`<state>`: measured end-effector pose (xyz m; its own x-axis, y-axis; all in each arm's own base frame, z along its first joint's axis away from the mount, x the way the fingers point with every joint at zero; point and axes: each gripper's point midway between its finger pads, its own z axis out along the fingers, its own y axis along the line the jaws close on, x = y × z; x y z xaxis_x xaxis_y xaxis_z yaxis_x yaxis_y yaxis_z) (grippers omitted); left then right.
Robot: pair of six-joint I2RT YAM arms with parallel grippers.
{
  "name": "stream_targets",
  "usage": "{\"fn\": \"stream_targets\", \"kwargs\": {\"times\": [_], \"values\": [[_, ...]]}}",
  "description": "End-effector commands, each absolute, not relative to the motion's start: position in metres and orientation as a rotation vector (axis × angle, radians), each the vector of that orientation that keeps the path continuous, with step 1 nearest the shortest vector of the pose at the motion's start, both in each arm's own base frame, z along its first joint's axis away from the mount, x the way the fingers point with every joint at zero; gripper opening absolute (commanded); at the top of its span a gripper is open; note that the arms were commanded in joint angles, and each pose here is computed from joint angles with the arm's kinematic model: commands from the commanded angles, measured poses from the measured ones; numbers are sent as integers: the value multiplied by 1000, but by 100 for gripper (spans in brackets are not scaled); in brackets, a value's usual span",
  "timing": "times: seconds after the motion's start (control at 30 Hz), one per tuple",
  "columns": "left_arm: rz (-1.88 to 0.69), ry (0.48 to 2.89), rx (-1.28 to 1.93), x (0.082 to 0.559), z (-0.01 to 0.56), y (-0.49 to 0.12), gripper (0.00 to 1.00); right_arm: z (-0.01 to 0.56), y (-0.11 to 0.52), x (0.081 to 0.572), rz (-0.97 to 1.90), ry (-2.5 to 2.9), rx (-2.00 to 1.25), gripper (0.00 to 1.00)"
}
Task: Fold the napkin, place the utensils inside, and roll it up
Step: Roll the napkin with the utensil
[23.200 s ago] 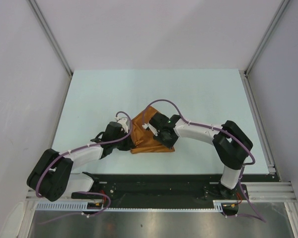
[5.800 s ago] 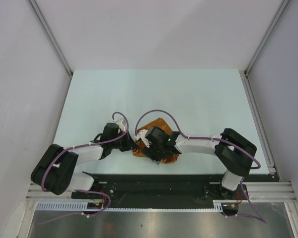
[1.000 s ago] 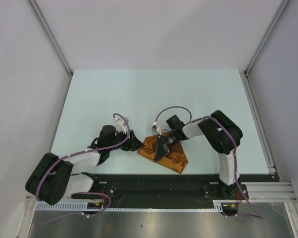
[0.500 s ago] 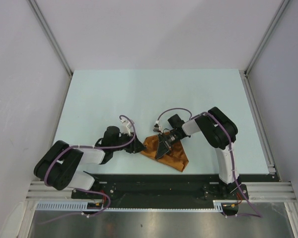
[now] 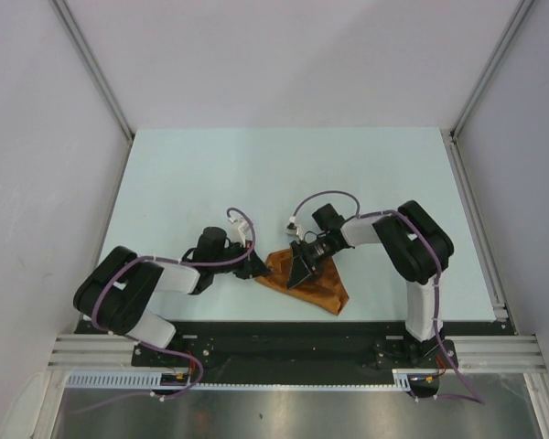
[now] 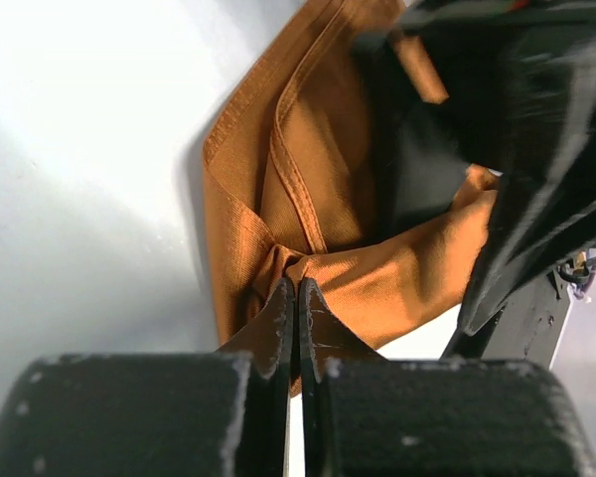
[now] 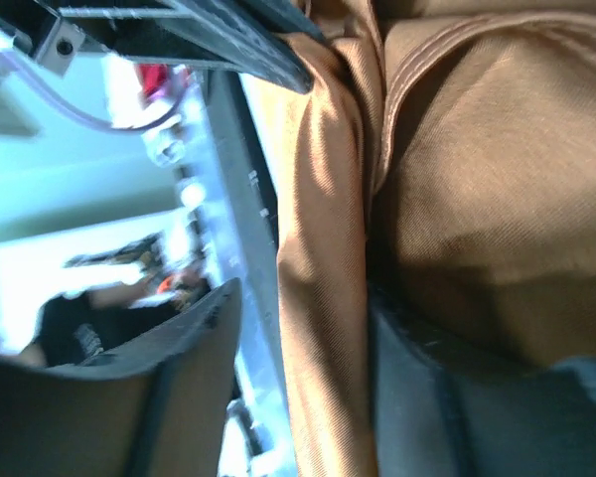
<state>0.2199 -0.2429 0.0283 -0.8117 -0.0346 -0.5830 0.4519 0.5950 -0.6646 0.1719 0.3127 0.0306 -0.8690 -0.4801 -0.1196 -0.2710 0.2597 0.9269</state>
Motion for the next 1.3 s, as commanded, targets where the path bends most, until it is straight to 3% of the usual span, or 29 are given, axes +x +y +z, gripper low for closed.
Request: {"fn": "stream_targets", "kwargs": {"times": [0.0,0.2,0.57,0.9,1.0,1.17,1.23,1.27], "values": [[-1108,2338,372,220,16,-241,0,28,299,206,-1457,-2715,816,60],[-1097,2373,368,219,10,-240,0,56,287,231,-1350,-3063,942,66],[-1087,2400,351,220,7,-240,0,59,294,192,-872,-3282,1519,75],[-1086,2410,342,223,8,-241,0,33,292,175,-635,-3208,1607,74],[-1093,2410,328,224,11,-242,0,30,292,165,-648,-3186,1570,70],[-1107,2390,268,232,22,-246,1,23,290,150,-687,-3149,1445,42],[-1122,2364,232,235,30,-248,5,20,288,148,-708,-3139,1398,35],[-1134,2357,223,235,32,-249,13,18,290,144,-755,-3118,1361,33]]}}
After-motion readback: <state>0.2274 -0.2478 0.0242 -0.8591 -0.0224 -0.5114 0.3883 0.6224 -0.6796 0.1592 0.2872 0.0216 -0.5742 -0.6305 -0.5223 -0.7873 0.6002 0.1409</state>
